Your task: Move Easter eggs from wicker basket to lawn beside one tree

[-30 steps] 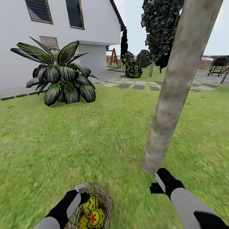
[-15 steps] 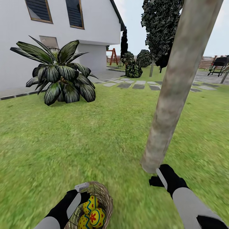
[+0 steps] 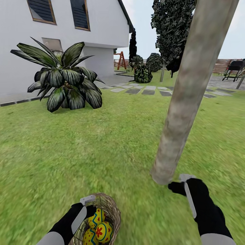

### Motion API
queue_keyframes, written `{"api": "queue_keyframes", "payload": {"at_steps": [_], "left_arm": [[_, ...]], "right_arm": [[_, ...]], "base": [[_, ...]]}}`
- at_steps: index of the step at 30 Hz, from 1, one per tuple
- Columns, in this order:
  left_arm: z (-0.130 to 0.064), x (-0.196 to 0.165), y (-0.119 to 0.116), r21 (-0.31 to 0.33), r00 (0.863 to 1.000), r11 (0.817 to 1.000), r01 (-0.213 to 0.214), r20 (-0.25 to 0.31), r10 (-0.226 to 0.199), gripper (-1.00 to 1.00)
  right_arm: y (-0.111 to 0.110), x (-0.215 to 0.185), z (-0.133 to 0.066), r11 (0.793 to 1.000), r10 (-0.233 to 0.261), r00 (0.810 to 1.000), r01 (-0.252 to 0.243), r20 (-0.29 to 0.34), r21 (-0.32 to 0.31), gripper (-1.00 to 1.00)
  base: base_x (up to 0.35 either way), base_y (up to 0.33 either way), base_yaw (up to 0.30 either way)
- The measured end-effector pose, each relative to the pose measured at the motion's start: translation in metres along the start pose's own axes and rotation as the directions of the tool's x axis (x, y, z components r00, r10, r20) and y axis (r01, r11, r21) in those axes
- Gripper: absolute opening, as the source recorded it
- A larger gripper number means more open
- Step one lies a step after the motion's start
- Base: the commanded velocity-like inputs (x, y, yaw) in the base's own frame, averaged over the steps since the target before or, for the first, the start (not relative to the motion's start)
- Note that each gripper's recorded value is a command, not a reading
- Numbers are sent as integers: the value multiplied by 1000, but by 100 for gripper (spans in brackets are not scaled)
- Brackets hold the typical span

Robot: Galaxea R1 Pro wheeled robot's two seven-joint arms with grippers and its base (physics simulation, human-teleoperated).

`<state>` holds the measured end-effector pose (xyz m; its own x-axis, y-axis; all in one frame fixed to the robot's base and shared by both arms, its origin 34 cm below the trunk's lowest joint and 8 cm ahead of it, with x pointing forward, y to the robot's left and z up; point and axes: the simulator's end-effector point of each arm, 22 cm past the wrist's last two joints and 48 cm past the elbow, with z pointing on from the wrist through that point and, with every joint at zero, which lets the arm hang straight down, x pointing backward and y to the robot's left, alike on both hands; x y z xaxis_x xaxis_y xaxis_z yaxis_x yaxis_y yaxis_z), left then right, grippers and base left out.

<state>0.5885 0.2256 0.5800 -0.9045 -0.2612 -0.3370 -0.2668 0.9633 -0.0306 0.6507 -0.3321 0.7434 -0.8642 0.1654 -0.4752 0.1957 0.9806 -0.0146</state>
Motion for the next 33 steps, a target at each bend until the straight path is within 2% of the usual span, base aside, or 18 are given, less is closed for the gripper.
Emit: {"api": "queue_keyframes", "payload": {"at_steps": [6,10,17,33], "left_arm": [[9,3,0,0,1000,1000,0,0,0,100],[15,6,0,0,1000,1000,-1,1,1,100],[26,10,0,1,1000,1000,0,0,0,100],[51,19,0,2,1000,1000,3,8,-3,100]], "right_arm": [[-8,-13,-25,1000,4,993,-4,114,7,100],[-12,-13,-33,1000,1,988,-3,154,13,100],[-11,-3,-29,1000,-6,986,4,166,13,100],[-10,13,-6,1000,-11,986,9,167,12,100]], "base": [[0,0,0],[0,0,0],[0,0,0],[0,0,0]]}}
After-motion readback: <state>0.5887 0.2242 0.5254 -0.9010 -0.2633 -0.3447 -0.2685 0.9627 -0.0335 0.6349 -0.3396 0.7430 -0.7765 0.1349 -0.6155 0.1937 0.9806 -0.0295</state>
